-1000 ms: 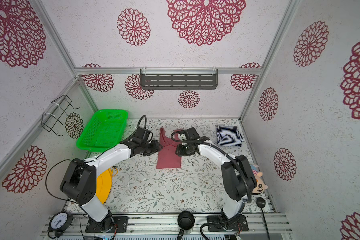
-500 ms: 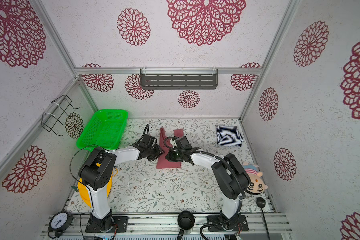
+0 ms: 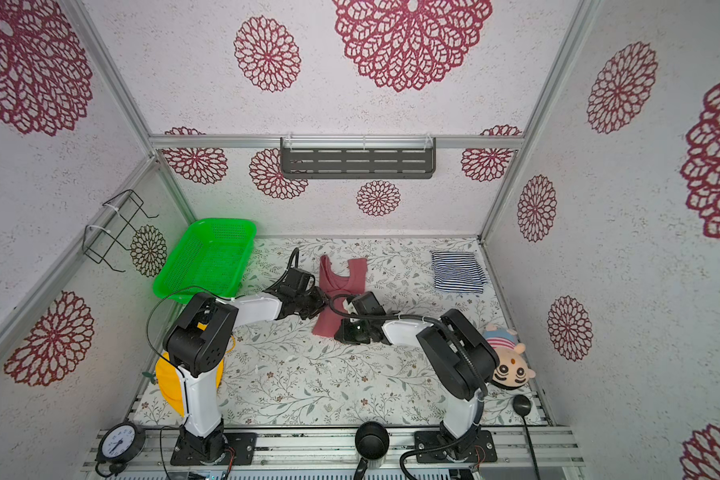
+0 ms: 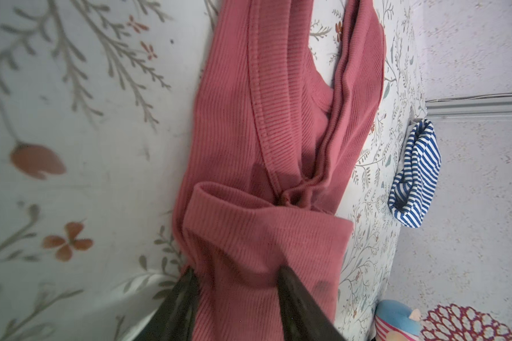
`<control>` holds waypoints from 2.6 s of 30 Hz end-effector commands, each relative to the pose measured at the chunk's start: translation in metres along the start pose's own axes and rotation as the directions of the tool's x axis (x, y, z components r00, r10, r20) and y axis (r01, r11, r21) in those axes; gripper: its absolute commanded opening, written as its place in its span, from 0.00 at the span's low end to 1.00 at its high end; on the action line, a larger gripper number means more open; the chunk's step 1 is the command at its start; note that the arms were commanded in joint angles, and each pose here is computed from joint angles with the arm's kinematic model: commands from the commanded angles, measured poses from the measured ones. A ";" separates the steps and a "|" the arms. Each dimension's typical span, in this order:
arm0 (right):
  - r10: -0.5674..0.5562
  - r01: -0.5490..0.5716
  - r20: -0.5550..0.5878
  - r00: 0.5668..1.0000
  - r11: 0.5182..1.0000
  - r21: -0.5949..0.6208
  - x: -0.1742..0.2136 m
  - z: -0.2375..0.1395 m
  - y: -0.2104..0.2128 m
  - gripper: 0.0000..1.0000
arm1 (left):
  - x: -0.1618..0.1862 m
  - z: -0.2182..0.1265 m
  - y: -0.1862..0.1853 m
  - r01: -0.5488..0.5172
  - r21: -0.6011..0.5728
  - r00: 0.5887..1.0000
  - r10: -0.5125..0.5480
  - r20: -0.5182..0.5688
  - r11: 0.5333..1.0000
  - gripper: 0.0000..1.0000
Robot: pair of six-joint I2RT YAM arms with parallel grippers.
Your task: Fold and stack the tank tops
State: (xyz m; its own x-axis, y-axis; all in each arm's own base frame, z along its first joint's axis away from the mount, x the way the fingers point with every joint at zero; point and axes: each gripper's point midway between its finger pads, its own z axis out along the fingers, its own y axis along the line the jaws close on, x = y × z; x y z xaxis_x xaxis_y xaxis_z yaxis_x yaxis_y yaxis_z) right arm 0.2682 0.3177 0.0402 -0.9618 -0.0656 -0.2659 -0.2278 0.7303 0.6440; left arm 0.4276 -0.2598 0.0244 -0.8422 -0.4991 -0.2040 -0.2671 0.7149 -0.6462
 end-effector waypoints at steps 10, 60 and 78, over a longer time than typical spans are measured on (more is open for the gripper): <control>-0.059 0.054 0.071 0.996 0.996 0.067 -0.020 -0.065 0.001 0.25 | 0.011 -0.013 0.038 -0.013 -0.147 1.000 0.010 -0.021 0.989 0.53; -0.019 0.013 0.021 1.000 0.974 0.226 -0.022 -0.047 -0.049 0.06 | 0.083 -0.077 0.080 0.024 -0.255 1.000 -0.022 0.012 0.967 0.00; -0.083 0.101 -0.079 0.993 0.960 0.261 0.038 -0.105 -0.004 0.00 | 0.121 -0.152 0.049 -0.046 -0.293 0.995 0.070 0.073 0.955 0.00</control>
State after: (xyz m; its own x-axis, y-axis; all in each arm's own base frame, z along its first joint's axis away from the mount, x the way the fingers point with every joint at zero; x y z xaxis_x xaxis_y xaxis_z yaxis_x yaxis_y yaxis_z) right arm 0.2174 0.2494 0.0810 -0.9515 -0.1810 -0.2490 -0.2773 0.8550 0.4383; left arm 0.2366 -0.2226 0.0624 -0.8574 -0.4562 -0.2380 -0.3262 0.8396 -0.4344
